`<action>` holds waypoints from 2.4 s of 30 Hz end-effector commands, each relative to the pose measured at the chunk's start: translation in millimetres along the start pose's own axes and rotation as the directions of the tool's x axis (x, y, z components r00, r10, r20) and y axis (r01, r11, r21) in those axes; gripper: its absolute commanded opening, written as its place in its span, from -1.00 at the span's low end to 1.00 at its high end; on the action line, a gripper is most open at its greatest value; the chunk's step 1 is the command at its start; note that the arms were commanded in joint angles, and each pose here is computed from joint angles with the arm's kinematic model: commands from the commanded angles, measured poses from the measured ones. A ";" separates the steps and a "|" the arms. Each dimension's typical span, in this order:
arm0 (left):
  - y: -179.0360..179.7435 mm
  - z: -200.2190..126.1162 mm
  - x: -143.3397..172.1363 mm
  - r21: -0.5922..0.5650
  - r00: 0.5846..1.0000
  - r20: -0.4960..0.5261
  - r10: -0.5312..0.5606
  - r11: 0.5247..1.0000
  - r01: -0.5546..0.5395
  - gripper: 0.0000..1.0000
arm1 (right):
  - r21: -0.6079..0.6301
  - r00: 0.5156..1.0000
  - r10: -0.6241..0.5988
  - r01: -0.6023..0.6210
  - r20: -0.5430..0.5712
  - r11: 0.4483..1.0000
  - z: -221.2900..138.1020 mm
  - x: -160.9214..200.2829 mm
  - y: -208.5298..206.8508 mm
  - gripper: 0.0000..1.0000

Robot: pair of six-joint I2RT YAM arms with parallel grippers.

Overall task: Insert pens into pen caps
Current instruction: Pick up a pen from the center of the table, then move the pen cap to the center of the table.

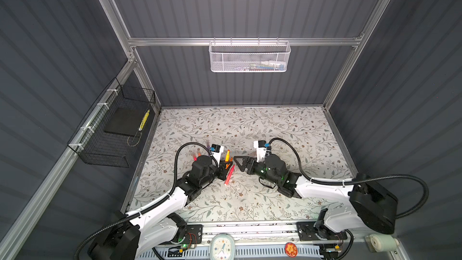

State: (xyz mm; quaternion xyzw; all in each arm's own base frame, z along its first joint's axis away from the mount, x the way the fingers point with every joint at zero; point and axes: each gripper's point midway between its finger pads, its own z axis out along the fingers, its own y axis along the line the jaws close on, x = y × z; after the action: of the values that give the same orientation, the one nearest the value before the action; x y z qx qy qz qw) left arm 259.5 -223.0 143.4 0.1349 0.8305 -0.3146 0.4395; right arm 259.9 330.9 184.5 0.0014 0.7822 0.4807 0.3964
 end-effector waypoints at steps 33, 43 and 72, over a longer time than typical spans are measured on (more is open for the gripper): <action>6.4 -13.4 6.2 -0.045 0.998 -0.025 -0.058 0.997 0.057 -1.00 | 0.416 0.890 -0.143 0.337 -0.432 0.845 3.7 35.2 -135.1 0.24; 8.3 -11.7 7.8 -0.054 0.998 -0.032 -0.054 0.997 0.053 -1.00 | 0.459 0.869 -0.104 0.353 -0.483 0.815 15.2 45.5 -151.1 -0.26; 10.3 -16.5 9.2 -0.062 0.998 -0.023 -0.052 0.997 0.050 -1.00 | 0.607 0.898 -0.065 0.347 -0.436 0.715 28.5 25.8 -176.7 -0.45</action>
State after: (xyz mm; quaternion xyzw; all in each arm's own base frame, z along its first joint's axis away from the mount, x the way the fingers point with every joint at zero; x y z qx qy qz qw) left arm 248.1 -203.8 127.8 0.1041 0.8547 -0.2926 0.4160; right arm 322.1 272.1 22.9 -0.0511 0.9592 0.1186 0.2513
